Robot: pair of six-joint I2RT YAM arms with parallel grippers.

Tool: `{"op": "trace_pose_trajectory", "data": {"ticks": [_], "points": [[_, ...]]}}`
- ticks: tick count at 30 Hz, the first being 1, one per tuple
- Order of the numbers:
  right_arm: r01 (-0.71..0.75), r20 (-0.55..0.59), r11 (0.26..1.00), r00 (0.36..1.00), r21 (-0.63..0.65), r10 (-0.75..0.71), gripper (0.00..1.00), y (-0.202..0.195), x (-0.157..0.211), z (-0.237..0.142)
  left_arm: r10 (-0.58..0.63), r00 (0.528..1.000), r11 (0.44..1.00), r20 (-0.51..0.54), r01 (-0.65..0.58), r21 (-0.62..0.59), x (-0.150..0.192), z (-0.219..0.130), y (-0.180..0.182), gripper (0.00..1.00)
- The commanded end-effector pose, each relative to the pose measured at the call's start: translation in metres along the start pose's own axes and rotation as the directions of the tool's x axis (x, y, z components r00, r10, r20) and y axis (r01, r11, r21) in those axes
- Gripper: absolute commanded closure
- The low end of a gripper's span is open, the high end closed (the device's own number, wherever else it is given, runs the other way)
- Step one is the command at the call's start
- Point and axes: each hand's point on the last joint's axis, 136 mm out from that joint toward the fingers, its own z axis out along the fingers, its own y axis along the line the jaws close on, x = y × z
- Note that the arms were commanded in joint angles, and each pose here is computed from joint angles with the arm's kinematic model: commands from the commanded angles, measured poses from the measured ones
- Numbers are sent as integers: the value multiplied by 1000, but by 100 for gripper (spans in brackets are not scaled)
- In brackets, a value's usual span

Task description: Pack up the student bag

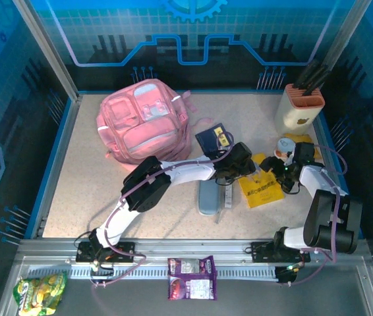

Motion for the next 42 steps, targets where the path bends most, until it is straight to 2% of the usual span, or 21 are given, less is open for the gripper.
{"op": "trace_pose_trajectory", "data": {"ticks": [1, 11, 13, 15, 18, 22, 27, 35, 42], "points": [[-14, -19, 999, 1000, 31, 15, 8, -10, 4, 2, 5, 1000, 998, -4, -5, -58, -6, 13, 16, 34], [-11, -88, 1000, 996, 29, 14, 8, -21, 57, -9, 34, 999, 997, 39, -31, -69, -22, 9, 11, 35], [-16, -114, 1000, 993, 4, 16, 8, -16, 72, -9, 88, 995, 996, 49, -87, -17, -25, 6, -2, 33], [-6, -122, 1000, 993, -17, 4, 8, -8, 80, -11, 115, 992, 993, 59, -114, -31, -27, -1, -6, 31], [10, -79, 1000, 997, -19, -12, 6, -4, 69, -21, 96, 993, 995, 70, -94, -37, -31, -9, -4, 30], [6, -24, 1000, 1000, -24, -6, 5, -5, 42, -30, 40, 999, 999, 27, -40, -20, -21, -16, -4, 30], [18, -53, 1000, 998, -26, -20, 12, -5, 31, -20, 12, 1000, 1000, -14, -12, 26, 1, -24, -15, 29], [15, -90, 1000, 996, -16, -16, 12, -14, 40, -8, 1, 997, 1000, -72, 1, 31, 29, -24, -17, 27], [9, -143, 999, 990, -38, -15, 12, -14, 58, -9, 1, 999, 998, -48, -3, -55, 27, -20, 15, 24]]}}
